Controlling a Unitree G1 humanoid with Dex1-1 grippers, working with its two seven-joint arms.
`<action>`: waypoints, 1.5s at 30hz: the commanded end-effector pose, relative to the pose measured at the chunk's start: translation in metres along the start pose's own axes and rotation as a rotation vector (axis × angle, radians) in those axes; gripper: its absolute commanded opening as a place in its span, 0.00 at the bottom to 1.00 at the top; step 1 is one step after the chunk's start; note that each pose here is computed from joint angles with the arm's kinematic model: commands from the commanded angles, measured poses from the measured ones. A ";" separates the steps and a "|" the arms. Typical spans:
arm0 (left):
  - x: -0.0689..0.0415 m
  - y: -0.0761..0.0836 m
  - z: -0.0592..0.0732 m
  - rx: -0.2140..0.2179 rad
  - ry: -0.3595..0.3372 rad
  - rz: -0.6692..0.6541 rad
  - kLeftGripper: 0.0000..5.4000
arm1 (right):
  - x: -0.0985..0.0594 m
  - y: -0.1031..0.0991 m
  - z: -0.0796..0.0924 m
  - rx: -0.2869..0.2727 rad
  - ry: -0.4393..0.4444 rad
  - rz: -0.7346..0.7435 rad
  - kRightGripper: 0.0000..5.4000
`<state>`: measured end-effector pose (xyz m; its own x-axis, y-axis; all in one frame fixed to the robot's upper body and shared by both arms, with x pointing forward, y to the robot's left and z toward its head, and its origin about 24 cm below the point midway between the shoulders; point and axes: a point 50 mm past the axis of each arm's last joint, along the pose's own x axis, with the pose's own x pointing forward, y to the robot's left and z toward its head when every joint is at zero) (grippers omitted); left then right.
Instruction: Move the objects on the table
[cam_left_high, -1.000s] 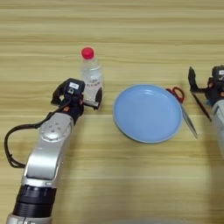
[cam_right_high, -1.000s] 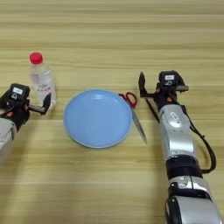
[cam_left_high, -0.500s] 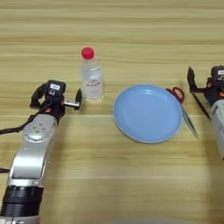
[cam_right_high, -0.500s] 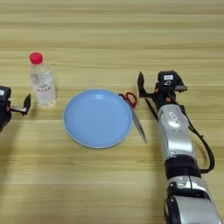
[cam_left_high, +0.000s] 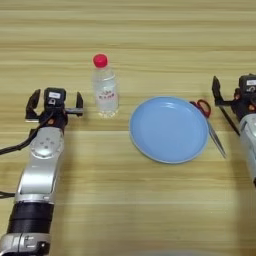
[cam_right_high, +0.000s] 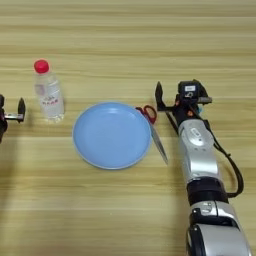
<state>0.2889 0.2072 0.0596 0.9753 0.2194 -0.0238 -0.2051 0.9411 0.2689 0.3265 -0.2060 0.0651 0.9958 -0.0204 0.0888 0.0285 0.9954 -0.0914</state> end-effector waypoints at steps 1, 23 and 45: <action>0.008 0.001 -0.001 0.018 -0.033 0.048 0.99 | 0.000 0.002 0.005 -0.056 -0.029 0.023 1.00; 0.016 -0.003 -0.007 0.017 -0.107 0.062 0.99 | -0.025 0.062 0.012 -0.290 0.051 0.390 1.00; 0.013 -0.008 -0.004 -0.014 -0.109 0.075 0.99 | -0.041 0.114 -0.026 -0.405 0.224 0.675 1.00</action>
<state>0.3019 0.2043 0.0496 0.9628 0.2544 0.0912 -0.2697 0.9257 0.2654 0.2960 -0.0989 0.0351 0.8325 0.4898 -0.2589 -0.5534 0.7136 -0.4296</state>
